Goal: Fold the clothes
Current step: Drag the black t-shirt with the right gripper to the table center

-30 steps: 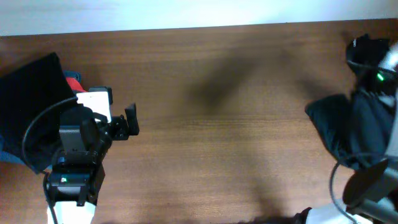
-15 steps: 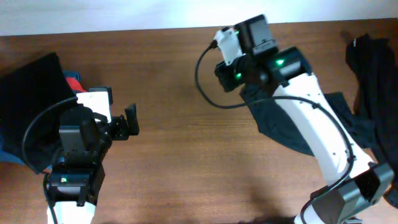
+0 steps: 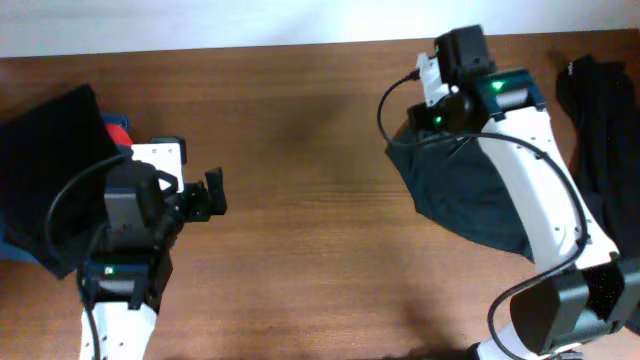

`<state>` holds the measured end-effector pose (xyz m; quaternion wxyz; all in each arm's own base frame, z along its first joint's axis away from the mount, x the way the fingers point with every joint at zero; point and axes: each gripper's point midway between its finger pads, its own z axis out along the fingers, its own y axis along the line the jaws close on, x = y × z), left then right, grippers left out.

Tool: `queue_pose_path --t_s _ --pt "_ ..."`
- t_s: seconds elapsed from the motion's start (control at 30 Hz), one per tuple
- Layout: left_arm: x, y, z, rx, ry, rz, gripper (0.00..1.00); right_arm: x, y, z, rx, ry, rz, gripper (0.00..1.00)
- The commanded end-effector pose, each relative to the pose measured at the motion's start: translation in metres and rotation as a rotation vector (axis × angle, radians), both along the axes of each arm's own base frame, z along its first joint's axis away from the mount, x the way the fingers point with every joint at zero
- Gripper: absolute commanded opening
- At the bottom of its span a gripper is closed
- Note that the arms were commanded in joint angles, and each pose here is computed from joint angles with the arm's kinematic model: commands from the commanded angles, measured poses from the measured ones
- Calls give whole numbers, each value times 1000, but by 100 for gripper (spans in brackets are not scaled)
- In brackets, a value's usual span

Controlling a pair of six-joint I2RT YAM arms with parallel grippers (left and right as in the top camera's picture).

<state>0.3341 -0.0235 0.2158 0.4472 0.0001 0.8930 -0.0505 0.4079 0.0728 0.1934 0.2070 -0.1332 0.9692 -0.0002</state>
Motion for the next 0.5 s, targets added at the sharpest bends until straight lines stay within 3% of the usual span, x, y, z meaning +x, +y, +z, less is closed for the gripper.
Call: queue_pose_path --t_s 0.0,0.27,0.47 --pt "8 -8 1 -25 9 -30 99 4 5 -37 -6 20 33 57" --pt "14 -9 -4 -26 15 -31 99 23 9 -114 3 3 36 57" --pt "15 -9 -2 -26 5 -31 99 32 11 -176 -7 71 31 70"
